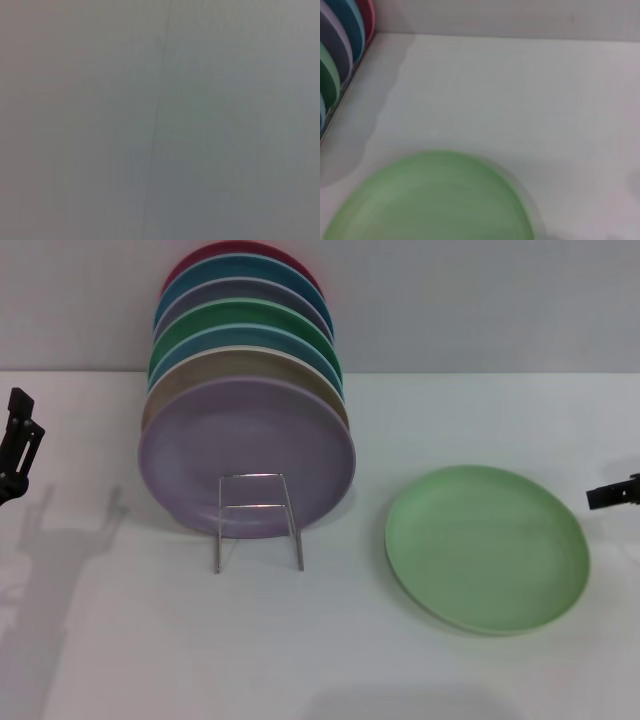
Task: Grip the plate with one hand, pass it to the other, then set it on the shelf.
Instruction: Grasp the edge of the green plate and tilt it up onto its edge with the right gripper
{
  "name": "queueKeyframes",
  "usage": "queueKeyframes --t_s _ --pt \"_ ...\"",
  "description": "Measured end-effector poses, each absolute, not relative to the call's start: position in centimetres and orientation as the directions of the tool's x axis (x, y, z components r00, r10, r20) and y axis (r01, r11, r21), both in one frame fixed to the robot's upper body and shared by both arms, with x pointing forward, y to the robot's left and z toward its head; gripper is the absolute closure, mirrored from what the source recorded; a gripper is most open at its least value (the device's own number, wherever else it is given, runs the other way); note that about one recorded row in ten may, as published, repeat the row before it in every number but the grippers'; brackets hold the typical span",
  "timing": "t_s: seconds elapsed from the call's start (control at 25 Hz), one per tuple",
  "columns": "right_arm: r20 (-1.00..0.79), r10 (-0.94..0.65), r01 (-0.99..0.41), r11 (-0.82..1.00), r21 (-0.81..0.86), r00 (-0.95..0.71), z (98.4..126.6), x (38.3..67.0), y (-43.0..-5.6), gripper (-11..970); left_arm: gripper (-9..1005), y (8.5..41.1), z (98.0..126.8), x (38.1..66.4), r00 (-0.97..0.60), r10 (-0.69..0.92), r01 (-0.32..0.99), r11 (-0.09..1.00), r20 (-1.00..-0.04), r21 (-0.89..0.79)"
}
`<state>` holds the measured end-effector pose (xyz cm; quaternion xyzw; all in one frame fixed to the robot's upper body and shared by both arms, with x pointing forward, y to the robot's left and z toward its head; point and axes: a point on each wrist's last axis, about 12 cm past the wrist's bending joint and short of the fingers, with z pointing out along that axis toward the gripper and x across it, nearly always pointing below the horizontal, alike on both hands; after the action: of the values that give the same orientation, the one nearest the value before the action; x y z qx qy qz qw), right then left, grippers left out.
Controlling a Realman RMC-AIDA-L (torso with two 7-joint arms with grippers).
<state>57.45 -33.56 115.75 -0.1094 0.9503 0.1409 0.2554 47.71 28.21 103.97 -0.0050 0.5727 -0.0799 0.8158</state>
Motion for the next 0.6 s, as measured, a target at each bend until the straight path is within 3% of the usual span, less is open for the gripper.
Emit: queueKeyframes --t_s 0.6 --pt "-0.452 -0.114 -0.244 0.939 0.242 -0.885 113.4 58.0 -33.5 343 143 28.3 103.8 47.4 0.325 -0.134 0.123 0.987 -0.936 -0.099"
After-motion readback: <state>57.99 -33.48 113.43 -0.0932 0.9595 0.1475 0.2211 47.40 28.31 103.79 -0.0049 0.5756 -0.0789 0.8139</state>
